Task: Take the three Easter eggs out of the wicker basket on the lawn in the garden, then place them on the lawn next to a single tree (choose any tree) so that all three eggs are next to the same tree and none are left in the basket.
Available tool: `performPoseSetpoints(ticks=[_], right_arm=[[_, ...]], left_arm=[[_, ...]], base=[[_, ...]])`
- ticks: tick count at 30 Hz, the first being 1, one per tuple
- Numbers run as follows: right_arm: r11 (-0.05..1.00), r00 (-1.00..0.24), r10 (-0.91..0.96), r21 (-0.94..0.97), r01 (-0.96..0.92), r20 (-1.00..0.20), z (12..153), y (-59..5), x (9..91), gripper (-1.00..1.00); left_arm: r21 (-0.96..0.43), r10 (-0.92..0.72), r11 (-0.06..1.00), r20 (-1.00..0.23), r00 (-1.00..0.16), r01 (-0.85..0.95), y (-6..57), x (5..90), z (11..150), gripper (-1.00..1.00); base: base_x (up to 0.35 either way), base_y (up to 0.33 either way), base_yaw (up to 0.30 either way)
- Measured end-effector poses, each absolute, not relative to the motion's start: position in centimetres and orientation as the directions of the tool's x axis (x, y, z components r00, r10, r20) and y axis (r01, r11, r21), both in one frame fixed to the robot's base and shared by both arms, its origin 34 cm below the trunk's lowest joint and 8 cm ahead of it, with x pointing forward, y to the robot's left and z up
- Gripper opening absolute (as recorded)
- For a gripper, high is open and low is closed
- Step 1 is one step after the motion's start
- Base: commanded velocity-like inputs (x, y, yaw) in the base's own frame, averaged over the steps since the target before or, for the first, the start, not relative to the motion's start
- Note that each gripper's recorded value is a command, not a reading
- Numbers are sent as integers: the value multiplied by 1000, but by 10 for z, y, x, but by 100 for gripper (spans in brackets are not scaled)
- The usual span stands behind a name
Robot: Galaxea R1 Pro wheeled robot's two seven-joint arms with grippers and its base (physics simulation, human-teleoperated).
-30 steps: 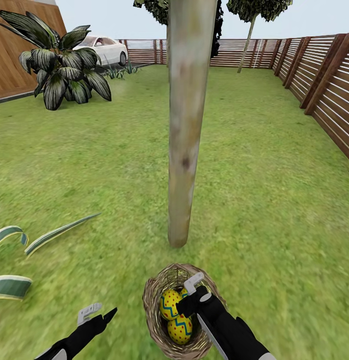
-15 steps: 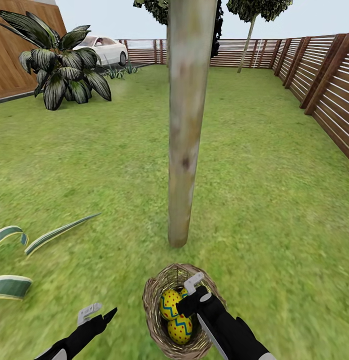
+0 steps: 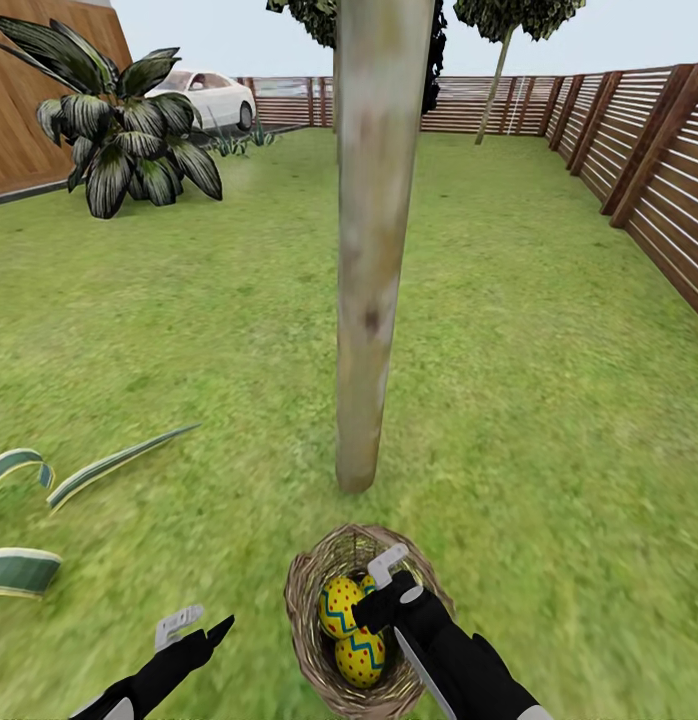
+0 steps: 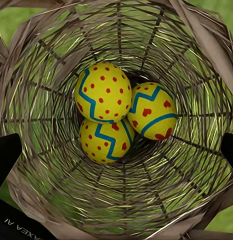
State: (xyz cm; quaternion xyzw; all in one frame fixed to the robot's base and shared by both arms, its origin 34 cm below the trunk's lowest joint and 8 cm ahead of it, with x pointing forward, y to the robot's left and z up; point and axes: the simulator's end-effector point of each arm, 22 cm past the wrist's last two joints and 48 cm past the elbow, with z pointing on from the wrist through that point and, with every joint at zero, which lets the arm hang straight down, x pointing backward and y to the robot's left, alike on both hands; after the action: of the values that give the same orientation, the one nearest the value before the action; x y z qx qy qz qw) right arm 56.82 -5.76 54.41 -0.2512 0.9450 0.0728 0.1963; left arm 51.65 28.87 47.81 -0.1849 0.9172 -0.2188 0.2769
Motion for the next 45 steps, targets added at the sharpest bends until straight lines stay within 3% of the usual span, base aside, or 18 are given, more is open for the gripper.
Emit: performPoseSetpoints(ticks=[45], right_arm=[[863, -823, -446, 74, -500, -352, 515, -57, 549, 100]], left_arm=[[-489, -458, 836, -370, -808, -250, 287, 492, 452, 100]], base=[[0, 0, 0]])
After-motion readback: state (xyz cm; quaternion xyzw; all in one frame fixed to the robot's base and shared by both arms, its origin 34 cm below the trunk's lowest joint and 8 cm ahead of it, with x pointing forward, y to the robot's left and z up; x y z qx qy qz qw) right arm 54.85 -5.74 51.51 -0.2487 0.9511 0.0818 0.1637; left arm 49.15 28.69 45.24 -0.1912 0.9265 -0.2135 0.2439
